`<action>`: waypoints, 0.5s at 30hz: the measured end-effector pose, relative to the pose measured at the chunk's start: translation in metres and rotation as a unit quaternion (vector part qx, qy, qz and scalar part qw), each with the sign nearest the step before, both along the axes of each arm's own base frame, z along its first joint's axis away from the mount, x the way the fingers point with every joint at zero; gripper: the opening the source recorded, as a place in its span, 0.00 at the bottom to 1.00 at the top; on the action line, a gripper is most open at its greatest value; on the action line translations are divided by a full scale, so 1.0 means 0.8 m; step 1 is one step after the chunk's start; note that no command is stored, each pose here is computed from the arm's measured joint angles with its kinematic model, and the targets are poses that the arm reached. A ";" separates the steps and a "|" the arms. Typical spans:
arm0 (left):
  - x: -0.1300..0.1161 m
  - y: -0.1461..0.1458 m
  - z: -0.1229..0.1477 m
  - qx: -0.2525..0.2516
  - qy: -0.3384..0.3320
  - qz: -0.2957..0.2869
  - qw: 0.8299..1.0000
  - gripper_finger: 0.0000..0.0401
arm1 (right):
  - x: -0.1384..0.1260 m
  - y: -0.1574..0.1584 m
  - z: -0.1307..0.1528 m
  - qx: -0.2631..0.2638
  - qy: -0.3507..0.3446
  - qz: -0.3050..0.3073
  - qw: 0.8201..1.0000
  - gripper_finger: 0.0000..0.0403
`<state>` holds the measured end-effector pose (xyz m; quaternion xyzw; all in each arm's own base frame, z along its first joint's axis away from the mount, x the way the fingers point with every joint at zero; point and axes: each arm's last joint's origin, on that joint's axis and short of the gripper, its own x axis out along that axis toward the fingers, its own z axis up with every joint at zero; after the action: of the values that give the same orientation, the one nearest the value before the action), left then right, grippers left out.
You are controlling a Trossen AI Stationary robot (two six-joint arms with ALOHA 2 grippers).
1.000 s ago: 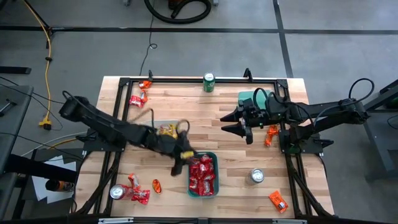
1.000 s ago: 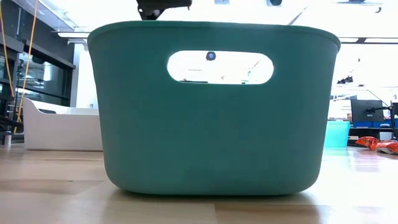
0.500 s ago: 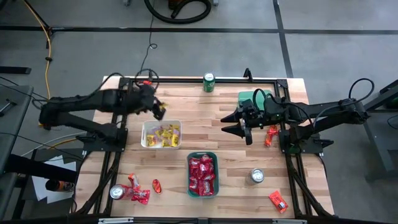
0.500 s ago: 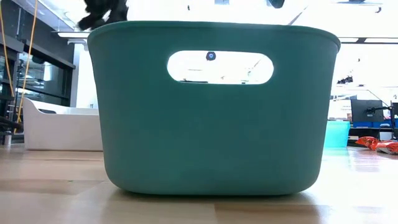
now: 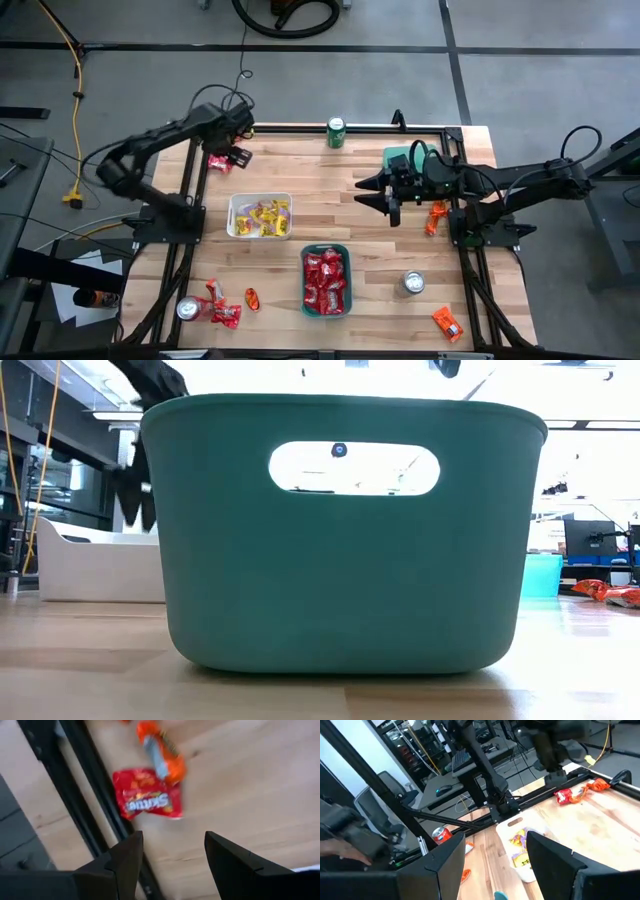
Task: Sort candy
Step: Put the red candy pack into the green bin
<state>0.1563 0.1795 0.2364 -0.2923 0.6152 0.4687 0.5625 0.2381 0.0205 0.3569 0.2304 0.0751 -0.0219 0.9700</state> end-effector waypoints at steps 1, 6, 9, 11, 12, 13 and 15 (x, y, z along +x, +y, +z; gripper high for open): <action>0.001 0.006 -0.010 -0.021 0.013 -0.004 1.000 0.50 | 0.001 0.000 -0.001 0.005 0.001 -0.001 1.000 0.51; 0.013 0.018 -0.052 -0.094 0.059 -0.040 0.993 0.50 | 0.007 0.001 -0.006 0.010 0.010 -0.002 1.000 0.51; 0.019 0.021 -0.070 -0.104 0.093 -0.049 0.989 0.50 | 0.014 0.001 -0.011 0.023 0.017 -0.005 1.000 0.51; 0.021 0.023 -0.078 -0.099 0.120 -0.055 0.986 0.50 | 0.019 0.002 -0.015 0.027 0.022 -0.005 0.999 0.51; 0.022 0.024 -0.081 -0.095 0.134 -0.059 0.985 0.50 | 0.021 0.002 -0.017 0.027 0.025 -0.005 0.999 0.51; 0.022 0.025 -0.085 -0.092 0.147 -0.062 0.983 0.50 | 0.023 0.002 -0.020 0.027 0.030 -0.005 0.999 0.51; 0.023 0.027 -0.091 -0.096 0.163 -0.071 0.979 0.50 | 0.027 0.003 -0.022 0.028 0.032 -0.006 0.999 0.51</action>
<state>0.1747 0.2013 0.1633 -0.2198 0.7602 0.4076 0.4557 0.2596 0.0227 0.3391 0.2571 0.1055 -0.0326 0.9601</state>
